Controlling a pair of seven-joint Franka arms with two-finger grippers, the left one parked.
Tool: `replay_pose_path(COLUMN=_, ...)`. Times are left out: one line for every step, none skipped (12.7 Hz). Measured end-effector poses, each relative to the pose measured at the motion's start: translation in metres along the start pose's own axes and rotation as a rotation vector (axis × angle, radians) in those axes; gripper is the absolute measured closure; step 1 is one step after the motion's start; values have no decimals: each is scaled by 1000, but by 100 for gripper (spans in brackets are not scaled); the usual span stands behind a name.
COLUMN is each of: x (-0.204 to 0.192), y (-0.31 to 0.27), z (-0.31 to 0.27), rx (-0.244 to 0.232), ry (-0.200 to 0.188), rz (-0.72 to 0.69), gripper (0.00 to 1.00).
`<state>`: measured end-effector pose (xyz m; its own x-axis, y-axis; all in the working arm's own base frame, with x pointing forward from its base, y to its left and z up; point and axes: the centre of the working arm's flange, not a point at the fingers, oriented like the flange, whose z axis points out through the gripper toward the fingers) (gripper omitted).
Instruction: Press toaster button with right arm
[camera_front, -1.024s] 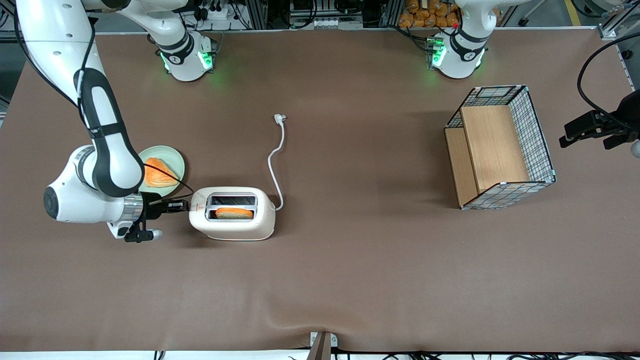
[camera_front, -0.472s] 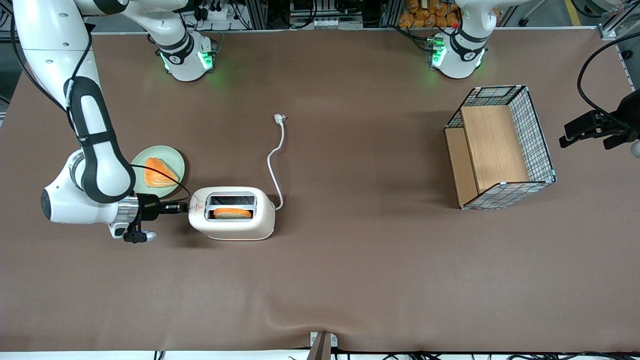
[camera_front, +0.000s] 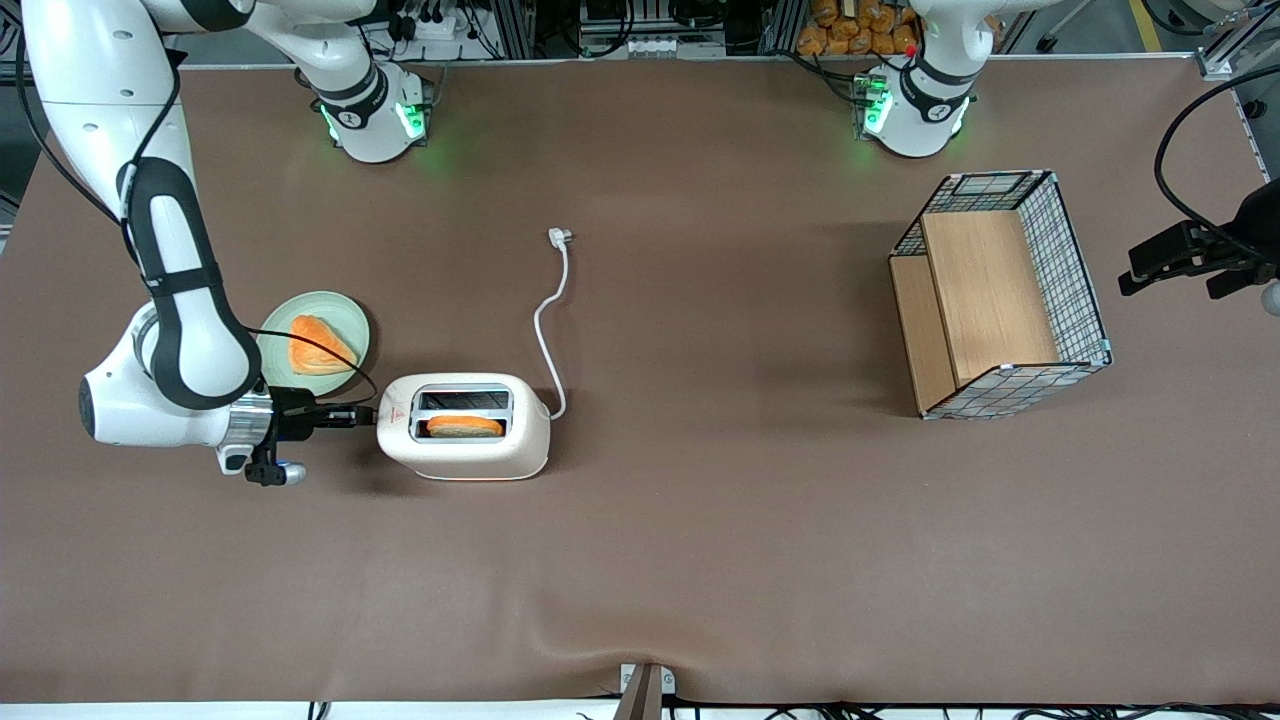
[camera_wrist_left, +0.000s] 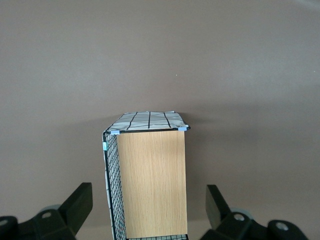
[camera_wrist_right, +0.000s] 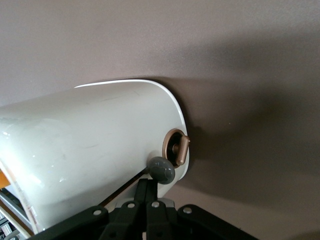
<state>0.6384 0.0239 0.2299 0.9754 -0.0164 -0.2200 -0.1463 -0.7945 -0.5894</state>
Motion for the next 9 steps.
replay_pose_path(x=0, y=0, z=0, rx=1, ry=-2, rz=-4, gripper=99)
replay_pose_path(x=1, y=-1, z=-2, rx=3, ry=-4, rz=-9, gripper=99)
replay_pose_path(x=2, y=-3, z=-5, rx=7, ry=-8, rz=-16, gripper=99)
replay_pose_path(x=3, y=-7, z=-11, rx=14, ry=-17, rz=-23, gripper=99)
replay_pose_path(x=3, y=-10, z=-17, rx=22, ry=-27, rz=-30, gripper=99)
replay_pose_path(x=4, y=-13, z=-28, rx=28, ry=-38, rz=-39, gripper=99)
replay_pose_path(x=4, y=-15, z=-41, rx=26, ry=-50, rz=-49, gripper=99)
replay_pose_path(x=3, y=-14, z=-59, rx=12, ry=-66, rz=-60, gripper=94)
replay_pose_path(x=2, y=-13, z=-80, rx=-9, ry=-79, rz=-70, gripper=93)
